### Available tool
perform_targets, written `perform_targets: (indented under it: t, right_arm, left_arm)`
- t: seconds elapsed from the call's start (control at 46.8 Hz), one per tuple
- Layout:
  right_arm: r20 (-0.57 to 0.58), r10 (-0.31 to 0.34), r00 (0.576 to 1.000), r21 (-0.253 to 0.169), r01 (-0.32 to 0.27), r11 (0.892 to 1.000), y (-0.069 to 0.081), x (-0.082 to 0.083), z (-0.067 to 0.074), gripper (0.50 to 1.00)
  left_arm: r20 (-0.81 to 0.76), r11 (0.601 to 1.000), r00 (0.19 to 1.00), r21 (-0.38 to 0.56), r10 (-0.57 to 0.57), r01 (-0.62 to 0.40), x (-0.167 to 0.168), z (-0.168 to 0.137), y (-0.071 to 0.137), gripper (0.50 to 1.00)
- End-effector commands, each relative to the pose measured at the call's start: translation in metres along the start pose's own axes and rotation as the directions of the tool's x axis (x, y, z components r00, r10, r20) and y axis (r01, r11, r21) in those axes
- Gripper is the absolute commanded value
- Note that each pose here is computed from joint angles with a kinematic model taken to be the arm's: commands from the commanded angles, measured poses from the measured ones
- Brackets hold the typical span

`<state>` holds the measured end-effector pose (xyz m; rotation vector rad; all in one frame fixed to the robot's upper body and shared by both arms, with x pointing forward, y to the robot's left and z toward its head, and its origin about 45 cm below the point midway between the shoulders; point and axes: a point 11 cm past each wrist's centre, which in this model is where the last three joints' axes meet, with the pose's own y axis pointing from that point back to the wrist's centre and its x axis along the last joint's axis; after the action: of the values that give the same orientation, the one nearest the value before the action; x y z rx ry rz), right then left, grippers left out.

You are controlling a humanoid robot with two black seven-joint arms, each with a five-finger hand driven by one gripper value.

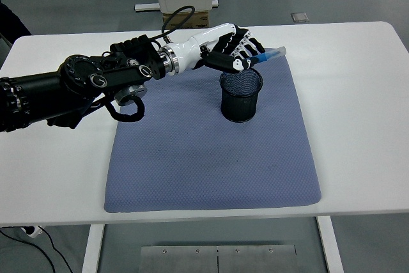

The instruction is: Left hand places marker in pen holder

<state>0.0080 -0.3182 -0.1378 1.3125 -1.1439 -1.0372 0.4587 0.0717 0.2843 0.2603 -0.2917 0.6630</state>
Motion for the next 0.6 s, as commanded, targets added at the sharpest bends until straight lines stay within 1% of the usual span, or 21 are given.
perform_targets:
  t: [0.0,0.021,0.043,0.064,0.085,0.235,0.256,0.321,0.363,0.427,0.491,0.534,0.577]
  right_arm:
    - [0.000,0.000,1.000,0.000,0.000,1.000,0.000,0.000,0.000,1.000]
    - [0.000,0.000,1.000,0.000,0.000,1.000,0.000,0.000,0.000,1.000]
    - [0.000,0.000,1.000,0.000,0.000,1.000,0.000,0.000,0.000,1.000]
    - [0.000,0.000,1.000,0.000,0.000,1.000,0.000,0.000,0.000,1.000]
    - [0.000,0.000,1.000,0.000,0.000,1.000,0.000,0.000,0.000,1.000]
    - [0.000,0.000,1.000,0.000,0.000,1.000,0.000,0.000,0.000,1.000]
    - [0.000,0.000,1.000,0.000,0.000,1.000,0.000,0.000,0.000,1.000]
    - [0.000,0.000,1.000,0.000,0.000,1.000,0.000,0.000,0.000,1.000]
    - [0.000,0.000,1.000,0.000,0.000,1.000,0.000,0.000,0.000,1.000]
    - [0.000,0.000,1.000,0.000,0.000,1.000,0.000,0.000,0.000,1.000]
    - [0.000,0.000,1.000,0.000,0.000,1.000,0.000,0.000,0.000,1.000]
    - [0.000,0.000,1.000,0.000,0.000,1.000,0.000,0.000,0.000,1.000]
    - [0.000,0.000,1.000,0.000,0.000,1.000,0.000,0.000,0.000,1.000]
  left_arm:
    - [-0.017,1.000,1.000,-0.001,0.008,-0.008,0.000,-0.001,0.000,0.500]
    - [-0.017,1.000,1.000,-0.001,0.008,-0.008,0.000,-0.001,0.000,0.500]
    - [-0.056,1.000,0.998,0.004,0.017,-0.017,-0.003,-0.006,0.000,0.618]
    - [-0.065,1.000,0.998,0.005,0.019,-0.019,-0.003,-0.007,0.000,0.636]
    - [-0.071,1.000,0.997,0.006,0.019,-0.019,-0.004,-0.008,0.000,0.648]
    - [-0.084,1.000,0.996,0.008,0.017,-0.017,-0.007,-0.011,0.000,0.654]
    - [-0.086,1.000,0.996,0.009,0.019,-0.019,-0.007,-0.012,0.000,0.663]
    - [-0.097,1.000,0.995,0.003,0.024,-0.024,-0.007,-0.010,-0.001,0.733]
    - [-0.107,0.999,0.994,-0.004,0.032,-0.033,-0.005,-0.009,-0.001,0.754]
    - [-0.117,0.999,0.992,-0.015,0.047,-0.049,-0.001,-0.006,-0.001,0.768]
    - [-0.130,0.997,0.989,-0.030,0.066,-0.070,0.006,0.000,0.000,0.850]
    - [-0.153,0.995,0.985,-0.049,0.084,-0.092,0.013,0.008,0.000,0.920]
    - [-0.179,0.990,0.978,-0.069,0.108,-0.122,0.022,0.014,0.001,0.970]
